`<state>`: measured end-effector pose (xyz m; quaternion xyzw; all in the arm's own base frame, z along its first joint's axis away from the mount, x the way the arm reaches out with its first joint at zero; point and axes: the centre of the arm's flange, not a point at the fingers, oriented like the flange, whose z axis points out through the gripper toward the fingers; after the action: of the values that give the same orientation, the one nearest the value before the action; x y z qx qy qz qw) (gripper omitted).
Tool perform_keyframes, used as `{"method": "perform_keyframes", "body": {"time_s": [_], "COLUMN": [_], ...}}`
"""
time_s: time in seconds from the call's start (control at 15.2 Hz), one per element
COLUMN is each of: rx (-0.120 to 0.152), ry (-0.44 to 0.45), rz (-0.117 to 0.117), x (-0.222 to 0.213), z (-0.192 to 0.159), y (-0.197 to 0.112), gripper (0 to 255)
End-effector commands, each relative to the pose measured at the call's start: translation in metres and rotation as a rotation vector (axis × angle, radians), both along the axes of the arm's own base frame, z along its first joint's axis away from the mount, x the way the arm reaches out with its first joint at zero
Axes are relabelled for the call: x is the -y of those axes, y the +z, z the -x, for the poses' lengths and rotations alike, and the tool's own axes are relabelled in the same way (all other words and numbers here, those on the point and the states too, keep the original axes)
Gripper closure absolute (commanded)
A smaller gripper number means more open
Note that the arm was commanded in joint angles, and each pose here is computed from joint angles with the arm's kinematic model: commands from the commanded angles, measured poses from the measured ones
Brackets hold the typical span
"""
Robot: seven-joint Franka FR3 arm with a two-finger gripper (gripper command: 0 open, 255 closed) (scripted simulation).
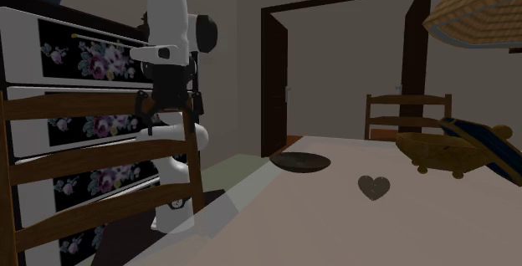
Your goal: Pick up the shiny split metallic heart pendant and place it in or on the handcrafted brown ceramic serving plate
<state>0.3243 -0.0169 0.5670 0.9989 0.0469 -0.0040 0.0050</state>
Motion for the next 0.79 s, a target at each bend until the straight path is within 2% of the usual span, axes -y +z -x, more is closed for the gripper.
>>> {"method": "perform_keyframes", "body": {"time_s": [0.0, 0.73], "rx": [0.000, 0.128], "ry": [0.000, -0.203], "rz": [0.000, 0.043], "x": [0.000, -0.140], "z": [0.000, -0.039], "y": [0.000, -0.020], "gripper": [0, 0]}}
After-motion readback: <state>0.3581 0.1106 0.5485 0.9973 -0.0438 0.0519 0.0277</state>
